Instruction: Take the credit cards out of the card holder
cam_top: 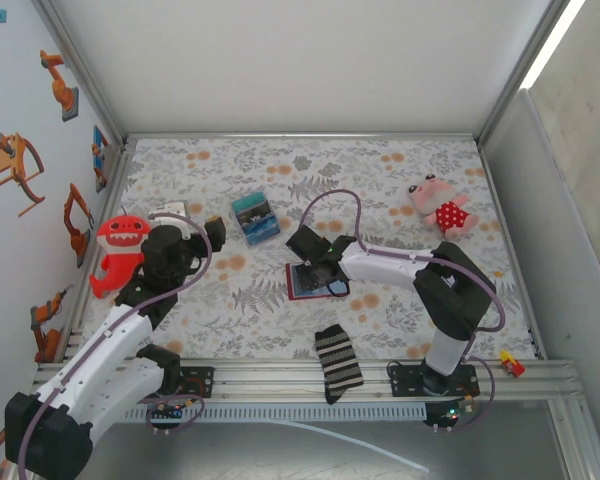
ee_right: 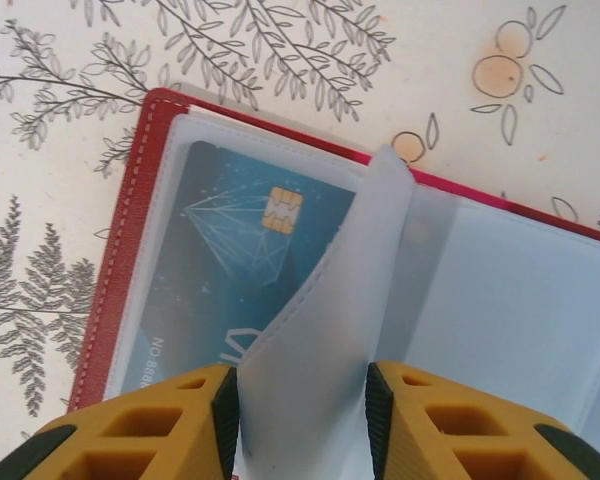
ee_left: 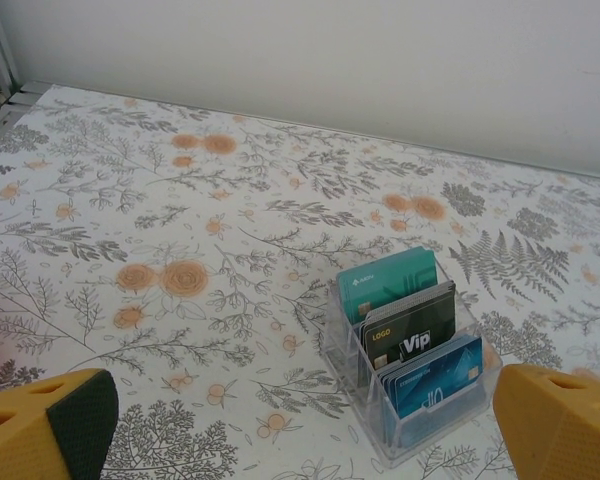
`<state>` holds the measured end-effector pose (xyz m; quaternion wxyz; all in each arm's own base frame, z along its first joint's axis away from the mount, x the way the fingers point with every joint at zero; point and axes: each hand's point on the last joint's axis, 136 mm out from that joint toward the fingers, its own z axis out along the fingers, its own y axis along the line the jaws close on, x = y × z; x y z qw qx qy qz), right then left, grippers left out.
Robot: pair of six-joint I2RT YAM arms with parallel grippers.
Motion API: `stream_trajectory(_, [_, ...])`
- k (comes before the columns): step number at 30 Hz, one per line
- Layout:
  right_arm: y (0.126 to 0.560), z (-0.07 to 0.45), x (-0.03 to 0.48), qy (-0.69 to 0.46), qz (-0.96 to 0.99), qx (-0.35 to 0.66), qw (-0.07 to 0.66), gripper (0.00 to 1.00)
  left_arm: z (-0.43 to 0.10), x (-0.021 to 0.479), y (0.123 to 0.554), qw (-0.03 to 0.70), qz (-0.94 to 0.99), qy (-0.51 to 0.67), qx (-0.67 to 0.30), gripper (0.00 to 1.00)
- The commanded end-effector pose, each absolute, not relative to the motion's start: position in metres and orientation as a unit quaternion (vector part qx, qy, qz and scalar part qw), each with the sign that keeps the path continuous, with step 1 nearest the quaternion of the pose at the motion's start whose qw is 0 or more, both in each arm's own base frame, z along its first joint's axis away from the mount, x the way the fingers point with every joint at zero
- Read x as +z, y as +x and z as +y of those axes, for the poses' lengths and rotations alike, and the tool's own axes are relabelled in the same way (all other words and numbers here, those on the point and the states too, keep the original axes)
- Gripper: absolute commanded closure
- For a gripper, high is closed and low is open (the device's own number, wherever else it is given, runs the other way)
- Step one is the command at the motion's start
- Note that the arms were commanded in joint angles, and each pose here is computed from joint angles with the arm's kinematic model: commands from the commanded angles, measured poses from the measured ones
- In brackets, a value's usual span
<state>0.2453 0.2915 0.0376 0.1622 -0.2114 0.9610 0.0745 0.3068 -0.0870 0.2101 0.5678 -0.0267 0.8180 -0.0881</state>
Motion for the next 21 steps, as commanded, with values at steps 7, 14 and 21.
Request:
stream_trajectory(7, [0.248,0.27,0.052,-0.193,0.963,0.04,0.184,0.62,-0.097,0.227,0.31,0.582,0.809,0.002,-0.083,0.03])
stream_trajectory(14, [0.246,0.255,0.056,-0.177,0.965,0.033,0.191,0.61,-0.108,0.22,0.308,0.57,0.818,0.033,-0.065,0.03])
stream_trajectory(21, [0.243,0.242,0.053,-0.156,0.969,0.027,0.192,0.61,-0.136,0.205,0.303,0.558,0.824,0.096,-0.03,0.03])
